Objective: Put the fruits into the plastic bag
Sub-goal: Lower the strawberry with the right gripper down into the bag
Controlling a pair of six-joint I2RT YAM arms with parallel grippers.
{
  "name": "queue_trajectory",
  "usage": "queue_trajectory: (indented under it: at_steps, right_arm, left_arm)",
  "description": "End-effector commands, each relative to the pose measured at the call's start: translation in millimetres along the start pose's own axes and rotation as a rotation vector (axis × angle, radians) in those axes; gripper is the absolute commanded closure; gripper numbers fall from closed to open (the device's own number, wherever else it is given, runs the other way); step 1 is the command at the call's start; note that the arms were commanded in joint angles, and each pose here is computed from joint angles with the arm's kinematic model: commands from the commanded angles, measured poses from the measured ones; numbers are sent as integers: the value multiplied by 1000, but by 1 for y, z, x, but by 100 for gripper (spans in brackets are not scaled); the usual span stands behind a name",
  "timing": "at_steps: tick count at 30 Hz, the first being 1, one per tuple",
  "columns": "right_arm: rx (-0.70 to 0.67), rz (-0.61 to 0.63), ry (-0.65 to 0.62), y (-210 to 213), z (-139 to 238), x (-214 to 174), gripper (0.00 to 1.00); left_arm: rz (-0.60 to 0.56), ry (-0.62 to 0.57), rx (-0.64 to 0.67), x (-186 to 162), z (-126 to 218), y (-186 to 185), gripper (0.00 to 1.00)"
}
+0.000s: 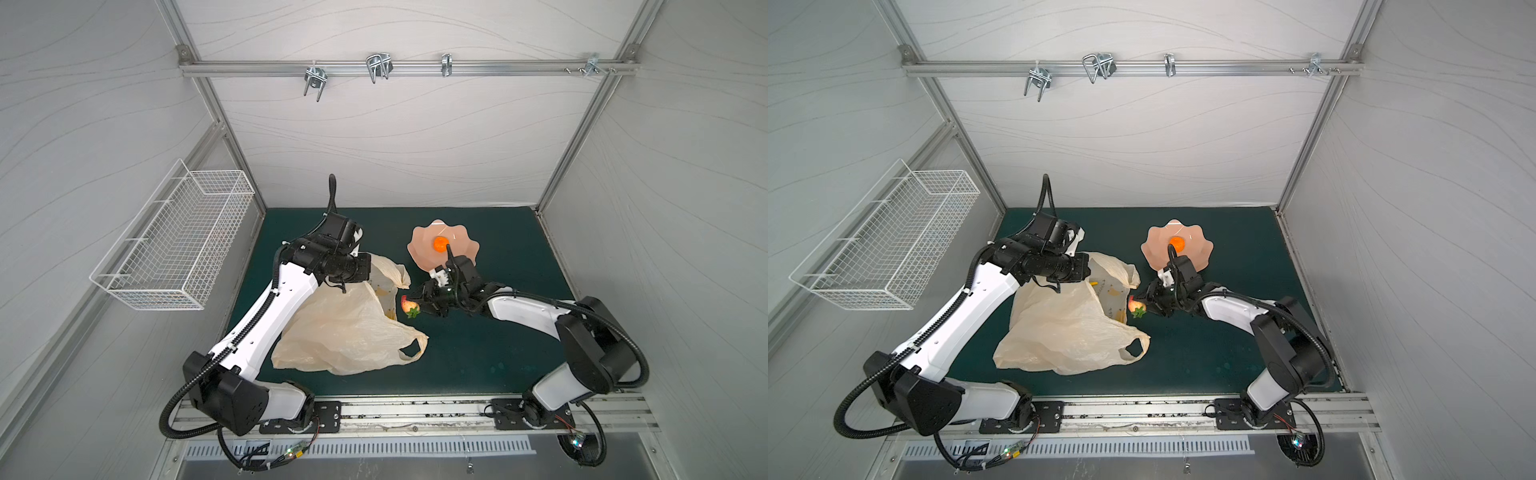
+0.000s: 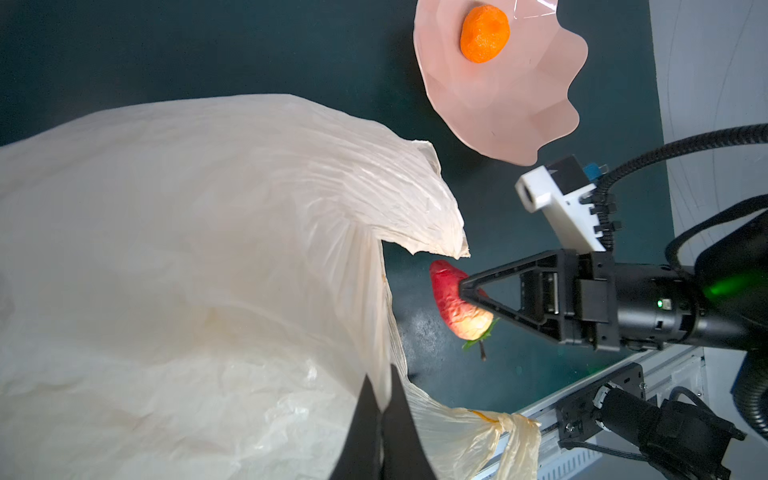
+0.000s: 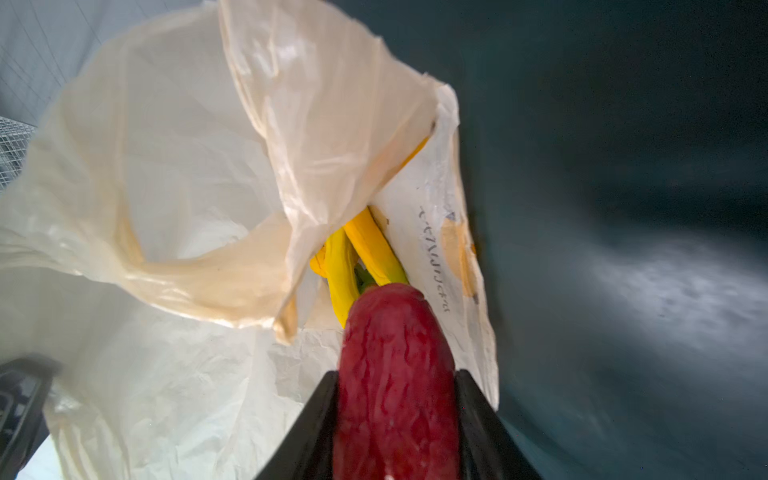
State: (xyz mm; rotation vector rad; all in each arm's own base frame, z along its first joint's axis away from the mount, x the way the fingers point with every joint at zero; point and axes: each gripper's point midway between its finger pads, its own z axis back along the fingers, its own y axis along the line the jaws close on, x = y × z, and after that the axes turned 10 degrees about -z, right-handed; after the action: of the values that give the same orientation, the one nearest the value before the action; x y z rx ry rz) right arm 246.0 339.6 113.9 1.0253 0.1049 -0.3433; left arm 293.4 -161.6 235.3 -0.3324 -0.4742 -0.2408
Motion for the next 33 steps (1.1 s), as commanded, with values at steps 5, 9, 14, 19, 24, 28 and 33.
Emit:
queue_trajectory:
  at_steps: [5, 9, 14, 19, 24, 28, 33]
  right_arm:
    - [112, -25, 149, 52, -56, -42, 73]
    - [128, -42, 242, 65, -88, -70, 73]
    - [111, -59, 315, 67, -111, -86, 73]
    - [121, -89, 359, 71, -129, -96, 73]
    - [103, -95, 394, 71, -144, -103, 72]
    - [71, -113, 405, 68, -154, -107, 72]
    - [28, -120, 407, 63, -163, -107, 71]
  left_arm:
    - [-7, -36, -16, 11, 8, -6, 100]
    - [-6, -37, -18, 11, 8, -7, 100]
    - [0, -40, -19, 12, 8, -7, 100]
    - [3, -43, -19, 12, 8, -8, 100]
    - [5, -43, -22, 12, 8, -8, 100]
    - [5, -44, -24, 12, 8, -9, 100]
    - [1, -37, -15, 8, 8, -7, 100]
